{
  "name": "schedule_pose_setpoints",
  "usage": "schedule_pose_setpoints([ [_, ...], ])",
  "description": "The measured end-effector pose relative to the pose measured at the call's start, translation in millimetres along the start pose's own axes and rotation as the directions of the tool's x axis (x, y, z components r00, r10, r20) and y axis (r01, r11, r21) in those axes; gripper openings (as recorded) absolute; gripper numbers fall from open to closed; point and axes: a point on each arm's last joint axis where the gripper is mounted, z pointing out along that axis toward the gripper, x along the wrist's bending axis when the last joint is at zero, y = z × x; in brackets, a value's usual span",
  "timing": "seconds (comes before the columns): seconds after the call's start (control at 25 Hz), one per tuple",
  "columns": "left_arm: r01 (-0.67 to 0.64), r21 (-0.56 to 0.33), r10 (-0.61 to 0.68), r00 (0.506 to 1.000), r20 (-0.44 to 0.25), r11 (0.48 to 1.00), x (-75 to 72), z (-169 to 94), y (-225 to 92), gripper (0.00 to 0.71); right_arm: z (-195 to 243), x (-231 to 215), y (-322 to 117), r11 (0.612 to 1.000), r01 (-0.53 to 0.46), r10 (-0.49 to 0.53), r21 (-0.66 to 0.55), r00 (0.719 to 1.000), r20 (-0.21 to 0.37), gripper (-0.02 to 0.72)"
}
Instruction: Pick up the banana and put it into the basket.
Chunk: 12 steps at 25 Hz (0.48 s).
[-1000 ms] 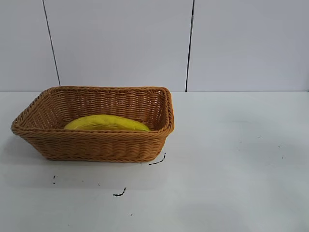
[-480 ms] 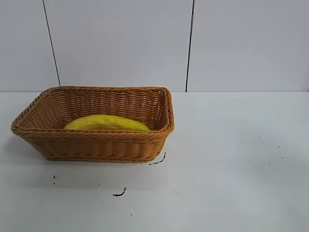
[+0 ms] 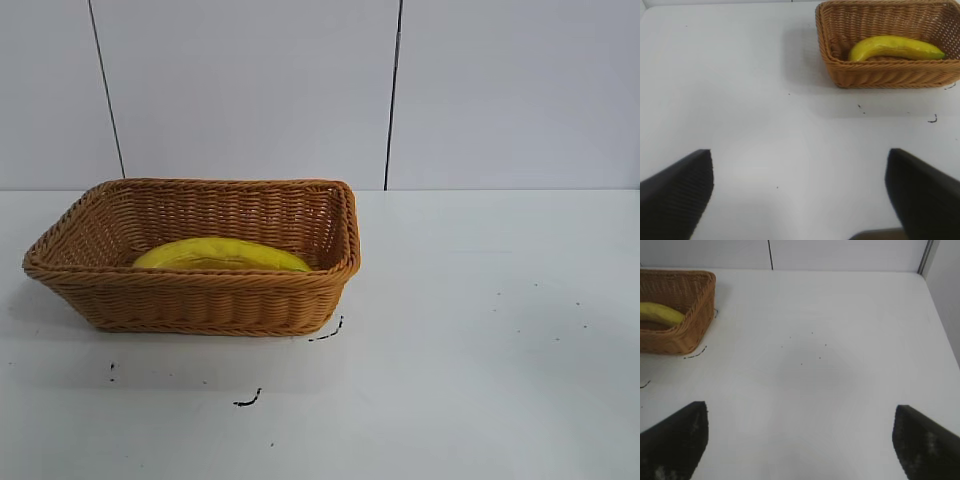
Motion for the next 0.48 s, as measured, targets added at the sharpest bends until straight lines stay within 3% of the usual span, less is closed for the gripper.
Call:
schedule_pose_setpoints([
  [0.48, 0.000, 0.000, 0.000, 1.000, 0.000, 1.000, 0.0, 0.0, 0.0, 0.693, -0.1, 2.0, 0.2, 1.000, -0.019, 0.019, -0.001, 1.000, -0.022, 0.690],
])
